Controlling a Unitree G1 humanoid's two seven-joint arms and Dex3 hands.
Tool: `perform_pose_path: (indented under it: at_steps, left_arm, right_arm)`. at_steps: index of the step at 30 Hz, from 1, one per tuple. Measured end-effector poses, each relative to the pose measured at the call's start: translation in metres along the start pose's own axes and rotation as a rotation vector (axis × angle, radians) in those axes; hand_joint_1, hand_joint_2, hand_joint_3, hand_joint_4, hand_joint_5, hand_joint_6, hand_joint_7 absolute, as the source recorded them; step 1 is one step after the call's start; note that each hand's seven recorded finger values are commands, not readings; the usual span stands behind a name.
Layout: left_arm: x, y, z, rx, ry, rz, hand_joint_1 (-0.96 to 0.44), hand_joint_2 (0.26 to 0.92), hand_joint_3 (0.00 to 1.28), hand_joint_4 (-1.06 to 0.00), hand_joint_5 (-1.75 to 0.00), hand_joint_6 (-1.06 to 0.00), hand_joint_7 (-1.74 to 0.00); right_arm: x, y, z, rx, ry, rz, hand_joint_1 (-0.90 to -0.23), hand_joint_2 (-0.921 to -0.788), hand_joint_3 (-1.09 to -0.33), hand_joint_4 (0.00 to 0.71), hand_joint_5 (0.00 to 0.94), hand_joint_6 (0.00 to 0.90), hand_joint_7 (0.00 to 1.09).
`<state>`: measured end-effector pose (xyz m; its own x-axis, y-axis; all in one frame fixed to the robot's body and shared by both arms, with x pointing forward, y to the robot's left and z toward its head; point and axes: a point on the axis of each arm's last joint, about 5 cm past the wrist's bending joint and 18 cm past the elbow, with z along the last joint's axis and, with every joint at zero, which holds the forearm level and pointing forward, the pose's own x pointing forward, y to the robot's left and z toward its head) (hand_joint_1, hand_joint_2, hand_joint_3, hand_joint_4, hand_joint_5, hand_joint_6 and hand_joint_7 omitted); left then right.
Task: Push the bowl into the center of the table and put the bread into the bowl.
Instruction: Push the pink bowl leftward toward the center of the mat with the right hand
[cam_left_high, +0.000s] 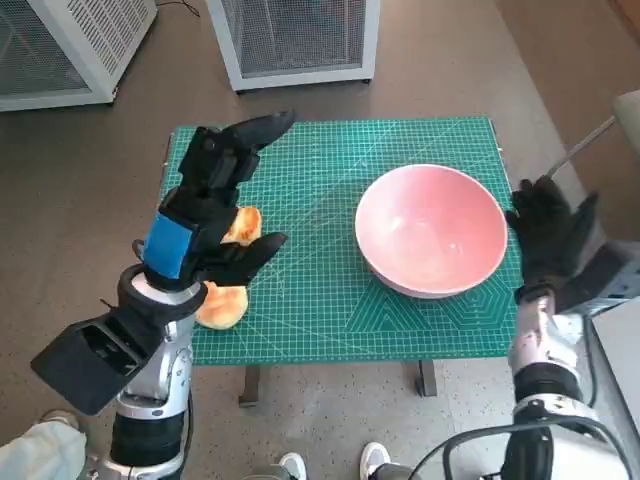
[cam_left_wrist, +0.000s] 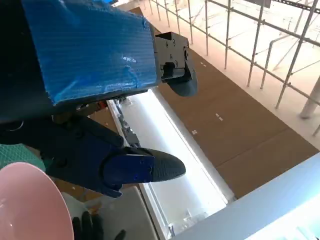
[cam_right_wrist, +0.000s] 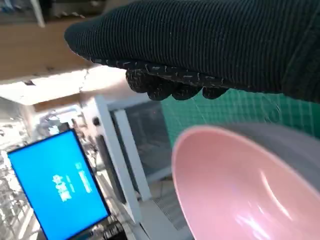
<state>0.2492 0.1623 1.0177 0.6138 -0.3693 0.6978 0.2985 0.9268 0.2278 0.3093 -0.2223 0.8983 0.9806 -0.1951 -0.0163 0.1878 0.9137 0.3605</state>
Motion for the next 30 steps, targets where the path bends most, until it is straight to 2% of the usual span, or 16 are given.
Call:
perform_pose_path:
  at_steps: [10,18,30]
  left_arm:
    - [-0.001,0.003,0.001,0.013,0.005,0.002,-0.51,0.921,0.39,-0.02,-0.55,0.0,-0.81]
    - [-0.003,0.003,0.0,0.016,0.01,0.004,-0.52,0.921,0.39,-0.04,-0.53,0.0,-0.82]
    - [-0.008,0.006,0.003,0.038,0.016,0.014,-0.52,0.921,0.38,-0.1,-0.42,0.0,-0.83]
  right_arm:
    - [0.0009,0.018,-0.009,0.06,0.046,0.03,-0.299,-0.921,-0.562,0.456,0.017,0.249,0.47]
    - [0.0052,0.036,-0.008,0.102,0.056,0.071,-0.294,-0.921,-0.565,0.426,0.002,0.254,0.46]
    - [0.01,0.064,-0.007,0.142,0.075,0.142,-0.281,-0.921,-0.598,0.444,0.011,0.259,0.49]
